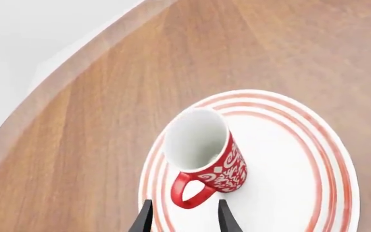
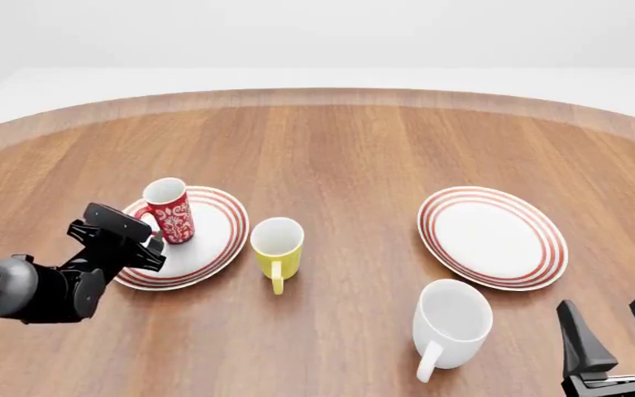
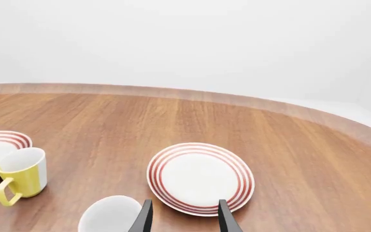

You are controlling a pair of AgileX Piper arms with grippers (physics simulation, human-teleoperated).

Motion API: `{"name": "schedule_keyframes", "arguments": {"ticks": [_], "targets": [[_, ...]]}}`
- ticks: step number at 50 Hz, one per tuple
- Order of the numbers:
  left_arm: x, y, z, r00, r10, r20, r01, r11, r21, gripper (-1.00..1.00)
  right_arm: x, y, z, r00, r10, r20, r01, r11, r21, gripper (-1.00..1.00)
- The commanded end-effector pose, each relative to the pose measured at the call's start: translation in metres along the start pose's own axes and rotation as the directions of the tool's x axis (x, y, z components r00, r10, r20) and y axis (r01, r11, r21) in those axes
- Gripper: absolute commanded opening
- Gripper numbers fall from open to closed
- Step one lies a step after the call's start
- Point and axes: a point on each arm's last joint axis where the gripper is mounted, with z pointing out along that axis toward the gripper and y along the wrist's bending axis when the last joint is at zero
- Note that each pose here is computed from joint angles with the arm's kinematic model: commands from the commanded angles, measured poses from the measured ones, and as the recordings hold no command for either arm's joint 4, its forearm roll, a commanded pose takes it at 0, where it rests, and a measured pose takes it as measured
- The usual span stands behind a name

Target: Put the red mug on the left plate.

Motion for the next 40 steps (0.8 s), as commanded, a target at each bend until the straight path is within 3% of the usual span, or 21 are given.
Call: {"name": "schedule_keyframes", "arguments": {"ticks": [1,21,40], "targets": [[0.001,-0.001,-0.003,1.0,-0.007,-0.003,0.007,1.0,0.003,1.0,0.0,0.0,0.0,1.0,0.0,0.0,0.0,1.0,-0.001,1.0],[-0.013,0.002,-0.035,0.999,-0.036,0.036,0.036,0.999,-0.003,1.0,0.0,0.0,0.001,1.0,0.0,-0.006,0.0,1.0,-0.005,1.0],[-0.022,-0.012,-0.077,0.994,-0.065,0.085,0.062,0.997,0.047,1.0,0.002,0.001,0.001,1.0,0.012,-0.018,-0.012,1.0,-0.013,1.0]]}}
